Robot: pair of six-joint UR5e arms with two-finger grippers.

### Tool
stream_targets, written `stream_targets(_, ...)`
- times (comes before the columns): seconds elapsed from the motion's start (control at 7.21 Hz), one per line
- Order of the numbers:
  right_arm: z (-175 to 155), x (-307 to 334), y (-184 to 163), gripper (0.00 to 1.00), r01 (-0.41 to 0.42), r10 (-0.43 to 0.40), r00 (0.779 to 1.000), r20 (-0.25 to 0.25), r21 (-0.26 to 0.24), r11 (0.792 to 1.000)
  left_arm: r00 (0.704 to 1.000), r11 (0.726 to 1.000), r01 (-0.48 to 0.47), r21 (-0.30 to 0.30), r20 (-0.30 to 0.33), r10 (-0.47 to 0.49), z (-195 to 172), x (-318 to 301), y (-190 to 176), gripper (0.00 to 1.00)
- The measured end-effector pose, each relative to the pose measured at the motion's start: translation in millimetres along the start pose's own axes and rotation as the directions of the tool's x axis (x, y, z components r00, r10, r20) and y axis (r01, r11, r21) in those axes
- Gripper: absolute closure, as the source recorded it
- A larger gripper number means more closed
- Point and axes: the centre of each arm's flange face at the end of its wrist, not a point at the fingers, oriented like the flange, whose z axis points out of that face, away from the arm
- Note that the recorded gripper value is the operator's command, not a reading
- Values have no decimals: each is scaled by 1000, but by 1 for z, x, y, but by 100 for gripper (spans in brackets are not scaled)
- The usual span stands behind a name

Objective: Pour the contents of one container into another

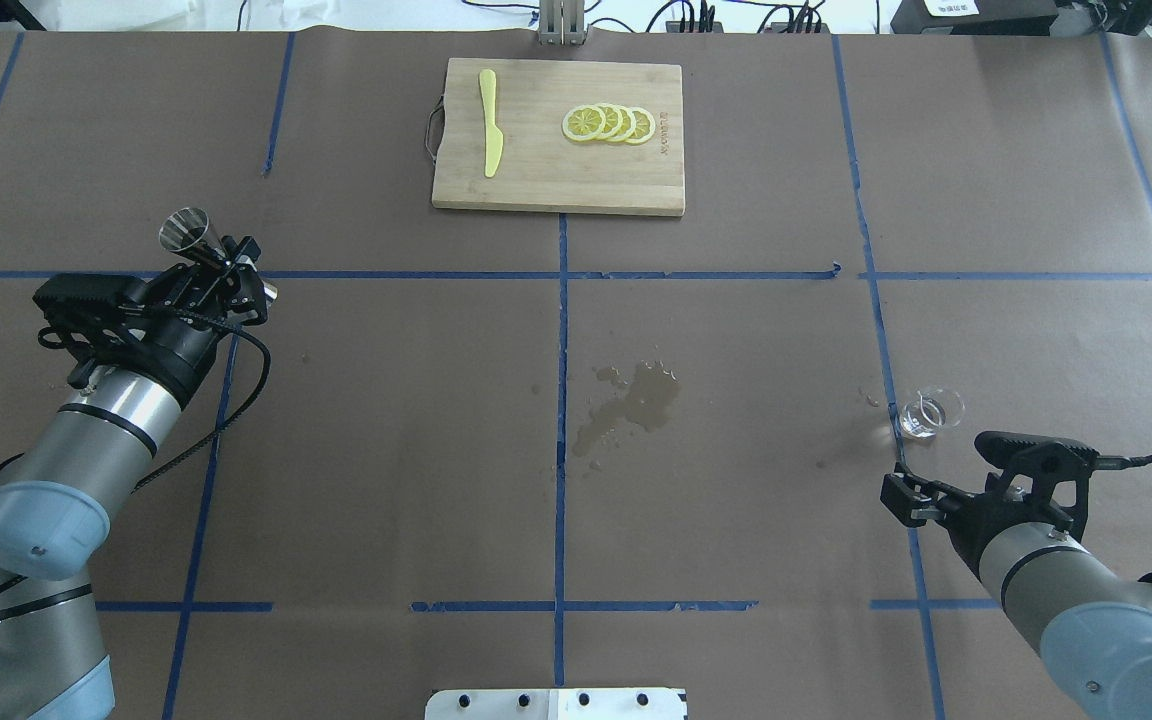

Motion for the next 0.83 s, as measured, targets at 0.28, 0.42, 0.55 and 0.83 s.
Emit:
stream_targets(0.28,-45,1,-40,0,36,-38,999,-4,-200,979,1000,1000,1,-1,19,-1,2,-11,8,100)
stream_targets(0.42,-62,13,-75,0,54,-51,999,15,-282,958,999,1000,2,12,45,-3,1,-26,12,100)
stream_targets(0.55,-73,33,-111,0,72,-61,997,43,-340,938,997,999,-5,44,81,2,-3,-45,12,100)
stream_targets(0.83,-89,79,-167,0,133,-104,990,94,-397,908,989,995,-30,94,149,16,-14,-82,12,100)
